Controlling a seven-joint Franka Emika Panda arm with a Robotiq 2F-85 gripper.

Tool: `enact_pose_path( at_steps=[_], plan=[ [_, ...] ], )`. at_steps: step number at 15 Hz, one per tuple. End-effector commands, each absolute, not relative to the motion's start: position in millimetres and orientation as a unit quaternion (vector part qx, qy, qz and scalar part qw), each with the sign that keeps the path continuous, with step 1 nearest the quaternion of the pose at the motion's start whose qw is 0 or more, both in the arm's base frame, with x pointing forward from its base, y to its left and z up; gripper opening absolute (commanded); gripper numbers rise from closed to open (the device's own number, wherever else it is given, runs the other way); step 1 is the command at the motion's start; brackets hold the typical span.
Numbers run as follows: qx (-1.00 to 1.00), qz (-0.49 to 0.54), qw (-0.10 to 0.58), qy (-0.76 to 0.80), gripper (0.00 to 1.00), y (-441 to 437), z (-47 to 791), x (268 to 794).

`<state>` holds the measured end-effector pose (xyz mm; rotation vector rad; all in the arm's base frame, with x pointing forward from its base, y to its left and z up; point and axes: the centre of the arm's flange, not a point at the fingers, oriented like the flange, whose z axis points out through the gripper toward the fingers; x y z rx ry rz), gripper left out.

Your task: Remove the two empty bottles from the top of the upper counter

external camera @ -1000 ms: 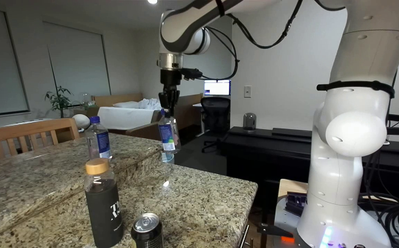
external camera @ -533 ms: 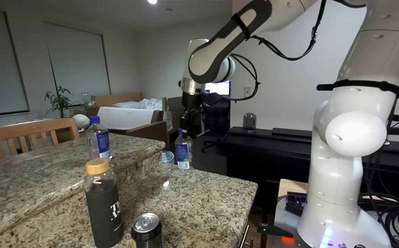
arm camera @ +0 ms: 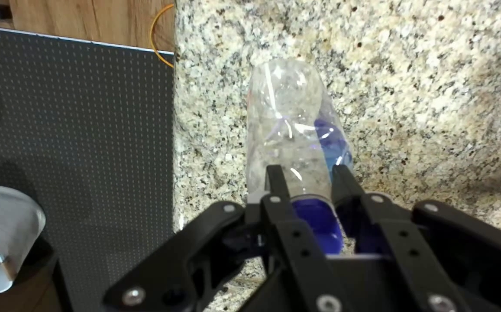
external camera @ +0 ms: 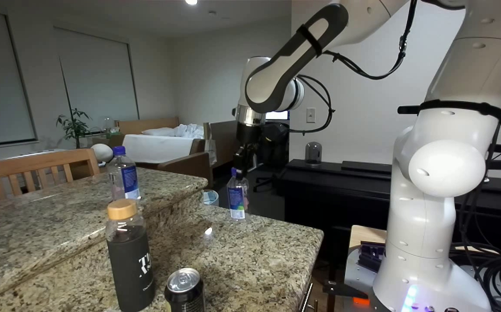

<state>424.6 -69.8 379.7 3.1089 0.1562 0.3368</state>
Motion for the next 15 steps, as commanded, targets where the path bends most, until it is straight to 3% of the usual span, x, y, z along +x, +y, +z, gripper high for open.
enact_pose_path(
  at_steps=[1, 9, 10, 12, 15],
  plan=[
    [0.993, 0.107, 0.000, 0.041, 0.14, -73, 369, 414],
    [0.996, 0.087, -0.009, 0.033, 0.17, -74, 353, 410],
    [0.996, 0.086, -0.007, 0.033, 0.56, -74, 353, 410],
    [0.996, 0.084, -0.006, 0.033, 0.62, -74, 351, 410],
    [0.996, 0.082, -0.007, 0.033, 0.81, -73, 350, 410]
  ],
)
